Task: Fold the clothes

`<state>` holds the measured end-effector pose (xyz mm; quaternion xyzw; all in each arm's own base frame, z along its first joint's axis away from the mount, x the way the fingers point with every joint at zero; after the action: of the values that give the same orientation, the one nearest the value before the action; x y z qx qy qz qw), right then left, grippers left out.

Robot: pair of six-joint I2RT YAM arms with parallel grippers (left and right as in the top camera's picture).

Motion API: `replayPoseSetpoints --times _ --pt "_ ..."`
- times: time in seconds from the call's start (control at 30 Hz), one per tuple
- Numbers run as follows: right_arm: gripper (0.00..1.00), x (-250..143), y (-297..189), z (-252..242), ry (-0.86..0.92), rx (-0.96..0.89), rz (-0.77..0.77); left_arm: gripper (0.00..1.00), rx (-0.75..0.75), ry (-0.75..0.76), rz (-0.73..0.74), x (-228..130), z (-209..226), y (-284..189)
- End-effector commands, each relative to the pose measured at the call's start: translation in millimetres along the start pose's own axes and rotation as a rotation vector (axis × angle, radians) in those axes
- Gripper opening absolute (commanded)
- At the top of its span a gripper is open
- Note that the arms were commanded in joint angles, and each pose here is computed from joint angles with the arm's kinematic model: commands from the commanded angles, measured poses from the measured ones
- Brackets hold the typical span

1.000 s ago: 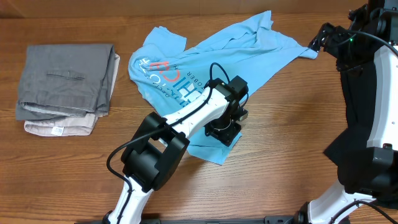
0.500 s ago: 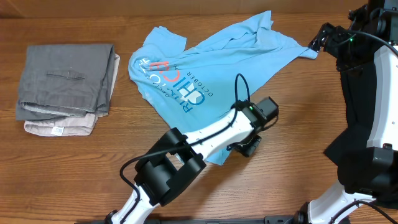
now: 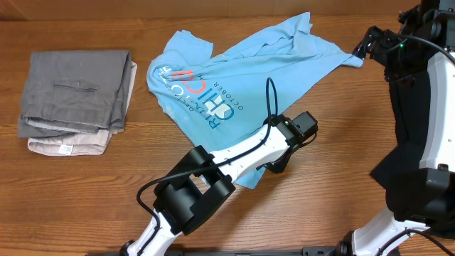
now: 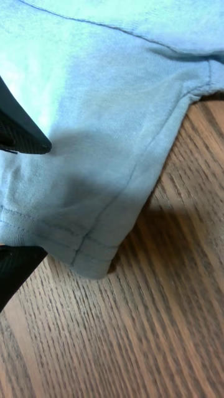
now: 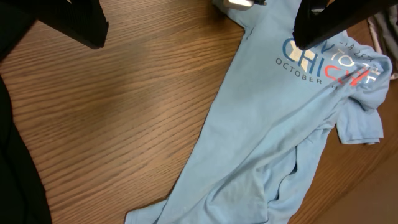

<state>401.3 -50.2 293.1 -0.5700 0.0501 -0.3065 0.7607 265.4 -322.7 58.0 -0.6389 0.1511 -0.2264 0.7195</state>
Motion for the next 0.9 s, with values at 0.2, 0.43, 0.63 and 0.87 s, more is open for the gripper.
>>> replayPoseSetpoints --times 0.2,0.43,0.63,0.87 --pt "1.00 1 -2 1 -0.001 0.007 -0.007 0.36 0.033 -0.026 0.008 -3 6 1" --pt "1.00 1 -2 1 -0.001 0.007 -0.008 0.25 -0.005 -0.025 0.027 -7 1 5" --pt "1.00 1 -2 1 -0.001 0.007 -0.008 0.22 -0.008 -0.027 0.027 -14 2 23" --pt "1.00 1 -2 1 -0.001 0.007 -0.007 0.04 -0.010 -0.025 0.044 -18 2 24"
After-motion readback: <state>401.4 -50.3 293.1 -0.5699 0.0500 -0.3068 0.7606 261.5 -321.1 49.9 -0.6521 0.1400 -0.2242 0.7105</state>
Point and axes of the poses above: each gripper's point midway between its finger pads, its own y axis out along the fingers, its own z axis along the line the jaws close on, x = y × z, the point moved 5 cm from there along -y, back along the fingers, and after that the axes turned 4 degrees about y, right-handed, at the moved point
